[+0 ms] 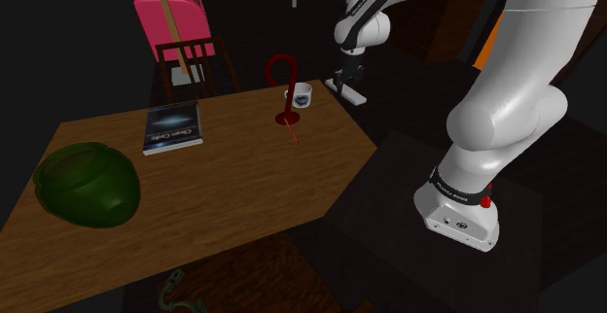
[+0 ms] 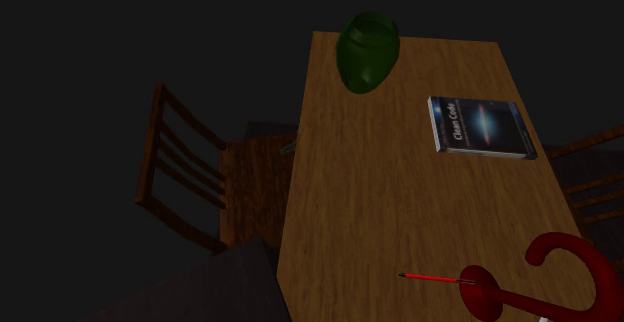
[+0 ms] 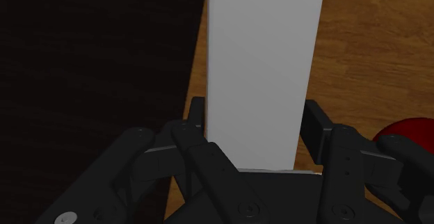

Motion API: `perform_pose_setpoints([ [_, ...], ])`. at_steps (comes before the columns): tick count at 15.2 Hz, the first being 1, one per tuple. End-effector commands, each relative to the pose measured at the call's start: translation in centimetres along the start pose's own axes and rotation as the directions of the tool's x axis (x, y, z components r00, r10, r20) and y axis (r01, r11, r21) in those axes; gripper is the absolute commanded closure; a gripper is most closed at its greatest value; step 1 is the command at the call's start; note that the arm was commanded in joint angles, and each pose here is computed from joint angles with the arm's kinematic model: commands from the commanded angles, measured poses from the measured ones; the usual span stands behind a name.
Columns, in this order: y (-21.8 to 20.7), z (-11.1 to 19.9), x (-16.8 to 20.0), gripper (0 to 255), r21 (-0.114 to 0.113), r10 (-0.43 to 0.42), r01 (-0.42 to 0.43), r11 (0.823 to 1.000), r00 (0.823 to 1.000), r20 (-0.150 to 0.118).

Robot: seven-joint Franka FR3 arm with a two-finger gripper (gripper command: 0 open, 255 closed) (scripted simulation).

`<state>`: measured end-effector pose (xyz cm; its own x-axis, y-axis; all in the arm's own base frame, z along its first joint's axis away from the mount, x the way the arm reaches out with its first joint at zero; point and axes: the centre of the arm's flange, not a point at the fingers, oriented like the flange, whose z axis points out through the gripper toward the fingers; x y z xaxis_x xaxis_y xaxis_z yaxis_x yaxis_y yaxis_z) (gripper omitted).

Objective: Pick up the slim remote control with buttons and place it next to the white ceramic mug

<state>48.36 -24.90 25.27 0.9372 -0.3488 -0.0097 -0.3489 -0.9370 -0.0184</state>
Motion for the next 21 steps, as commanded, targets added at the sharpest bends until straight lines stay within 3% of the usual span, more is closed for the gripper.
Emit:
perform_pose_setpoints([
  [1,0.1,1.0,0.0,255,0.0,0.0,0.0,1.0,1.0,-0.001],
  [21,0.3,11.3,0.1,255,0.0,0.0,0.0,1.0,1.0,-0.001],
])
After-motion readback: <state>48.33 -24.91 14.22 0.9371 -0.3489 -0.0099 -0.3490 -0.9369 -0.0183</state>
